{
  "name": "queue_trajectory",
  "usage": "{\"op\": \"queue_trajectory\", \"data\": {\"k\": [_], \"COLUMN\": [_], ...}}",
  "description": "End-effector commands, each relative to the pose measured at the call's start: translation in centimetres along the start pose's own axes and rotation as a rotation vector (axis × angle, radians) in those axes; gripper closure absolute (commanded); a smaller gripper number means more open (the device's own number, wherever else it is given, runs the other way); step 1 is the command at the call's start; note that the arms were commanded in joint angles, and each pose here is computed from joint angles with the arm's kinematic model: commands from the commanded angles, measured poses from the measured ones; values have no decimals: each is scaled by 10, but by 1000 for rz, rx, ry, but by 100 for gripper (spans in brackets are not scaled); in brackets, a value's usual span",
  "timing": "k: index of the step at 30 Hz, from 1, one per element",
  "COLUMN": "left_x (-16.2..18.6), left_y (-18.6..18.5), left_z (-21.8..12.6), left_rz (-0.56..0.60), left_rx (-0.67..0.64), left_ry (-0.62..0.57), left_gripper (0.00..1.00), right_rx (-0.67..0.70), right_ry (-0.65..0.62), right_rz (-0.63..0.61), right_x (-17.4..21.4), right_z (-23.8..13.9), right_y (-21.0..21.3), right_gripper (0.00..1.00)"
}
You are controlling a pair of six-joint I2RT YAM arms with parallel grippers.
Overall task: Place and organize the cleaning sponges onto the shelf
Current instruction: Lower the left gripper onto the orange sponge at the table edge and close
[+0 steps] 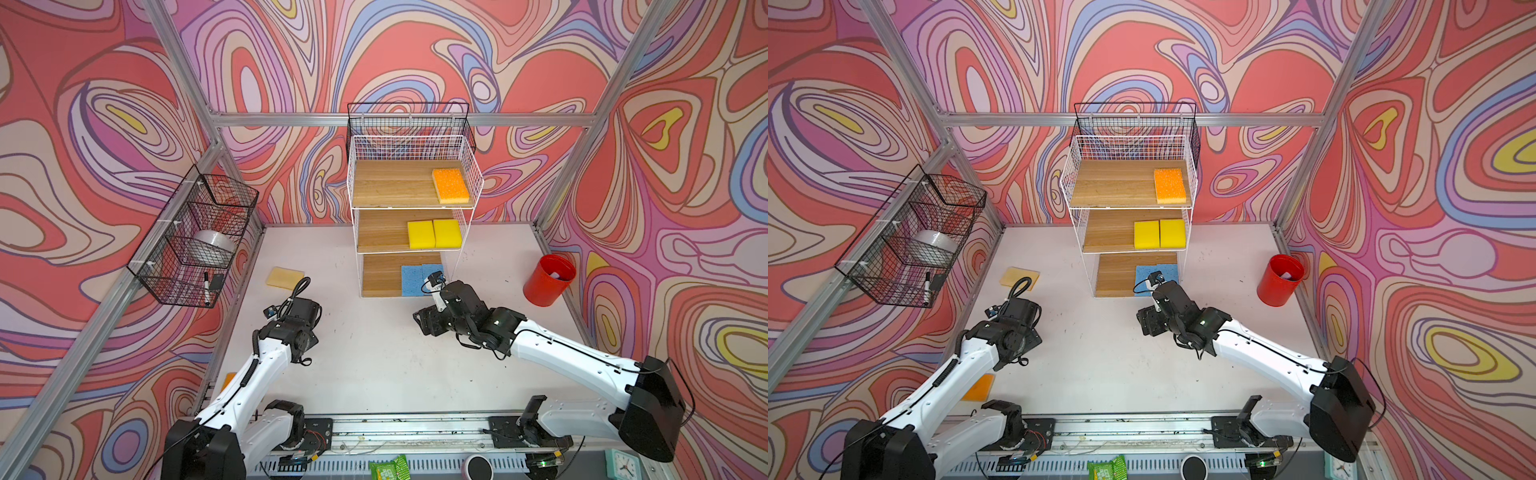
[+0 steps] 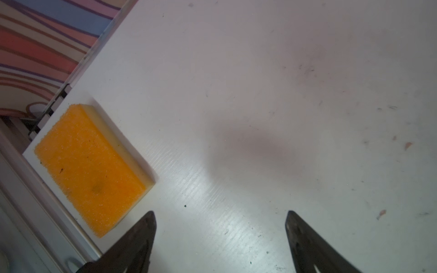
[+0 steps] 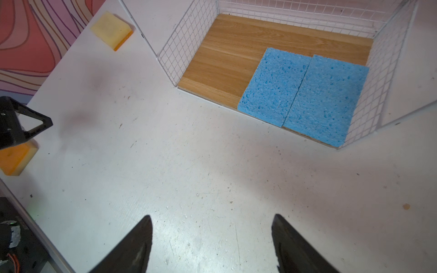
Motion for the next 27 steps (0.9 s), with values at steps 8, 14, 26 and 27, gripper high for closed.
{"op": "queue_trajectory", "data": {"k": [8,14,26,27], "left_x": [-2,-2,0,0], "left_y": [48,67,71,71], "left_z": [2,5,31,33], "left_rz": [-328,-446,-567,-569], "left_rx": [-161,-211,-156,-154], "left_ry": [49,47,185,194], "left_gripper": [10,13,16,16], "right_rx": [-40,-38,-16,-15], "right_ry": [37,41,45,46], "right_rz": [26,28,29,27], "right_x": [8,9,12,13], "right_z": [12,10,11,11], "right_y": [0,-1,-5,-5], "right_gripper": [19,19,19,19]}}
Point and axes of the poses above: each gripper's point midway between its finger pads, its own z axis out along the fingers, its own y axis along the line the jaws close on, x = y × z, the point moved 6 cm from there along -z, back along the fingers, and after that the axes turned 4 degrees about -z, right-handed, at the moved point
